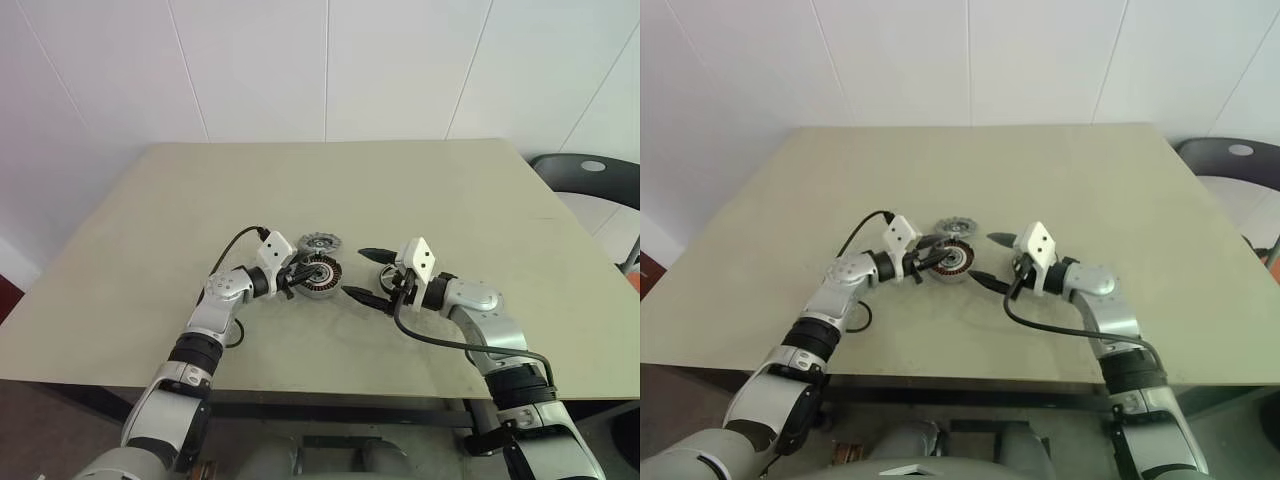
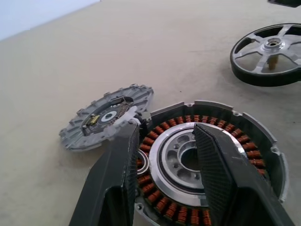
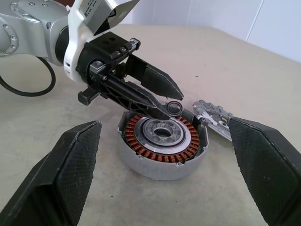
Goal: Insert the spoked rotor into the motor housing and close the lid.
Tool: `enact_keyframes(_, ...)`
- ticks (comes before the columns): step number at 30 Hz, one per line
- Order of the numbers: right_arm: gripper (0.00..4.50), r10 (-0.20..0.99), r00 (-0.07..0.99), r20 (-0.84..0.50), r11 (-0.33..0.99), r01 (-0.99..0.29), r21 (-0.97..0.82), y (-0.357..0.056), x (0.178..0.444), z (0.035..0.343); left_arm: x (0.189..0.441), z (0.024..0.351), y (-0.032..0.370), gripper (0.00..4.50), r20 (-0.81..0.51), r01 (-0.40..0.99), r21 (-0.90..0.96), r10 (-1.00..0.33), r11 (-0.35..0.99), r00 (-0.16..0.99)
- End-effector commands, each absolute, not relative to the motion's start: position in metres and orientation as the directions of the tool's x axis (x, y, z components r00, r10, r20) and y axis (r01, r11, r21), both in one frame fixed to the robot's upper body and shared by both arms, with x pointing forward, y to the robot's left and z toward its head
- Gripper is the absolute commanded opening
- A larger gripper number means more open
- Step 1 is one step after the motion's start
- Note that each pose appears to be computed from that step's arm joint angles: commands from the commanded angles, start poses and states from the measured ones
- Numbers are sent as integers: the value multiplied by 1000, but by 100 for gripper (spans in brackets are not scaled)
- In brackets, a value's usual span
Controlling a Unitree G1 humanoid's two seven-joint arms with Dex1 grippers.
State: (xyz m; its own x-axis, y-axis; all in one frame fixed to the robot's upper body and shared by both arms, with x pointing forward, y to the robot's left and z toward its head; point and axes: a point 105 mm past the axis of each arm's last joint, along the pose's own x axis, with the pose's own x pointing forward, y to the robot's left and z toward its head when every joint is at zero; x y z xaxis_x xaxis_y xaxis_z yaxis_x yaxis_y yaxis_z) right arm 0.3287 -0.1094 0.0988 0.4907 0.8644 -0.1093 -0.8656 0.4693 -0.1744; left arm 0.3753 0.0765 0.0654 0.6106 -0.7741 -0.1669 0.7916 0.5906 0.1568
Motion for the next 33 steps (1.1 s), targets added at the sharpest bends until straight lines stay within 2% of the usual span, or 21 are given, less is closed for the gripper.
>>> enact_keyframes(1, 450, 866, 494, -78, 471, -858, -206, -107, 332, 108, 376, 82, 73, 199, -107, 794, 158, -789, 587, 604)
enact_keyframes(11, 450, 860, 505, -74, 481, -851, -210, -107, 332, 108, 368, 81, 65, 199, -99, 826, 105, -821, 554, 563)
enact_keyframes(15, 450, 859, 507, -73, 483, -850, -210, -106, 332, 107, 388, 103, 84, 199, -26, 723, 179, -732, 667, 681)
enact_keyframes(23, 450, 861, 505, -65, 483, -850, -211, -104, 333, 108, 387, 86, 91, 199, -113, 717, 259, -717, 647, 688)
enact_keyframes(33, 450, 861, 506, -51, 485, -847, -220, -102, 335, 112, 389, 77, 86, 199, -136, 691, 289, -686, 662, 715)
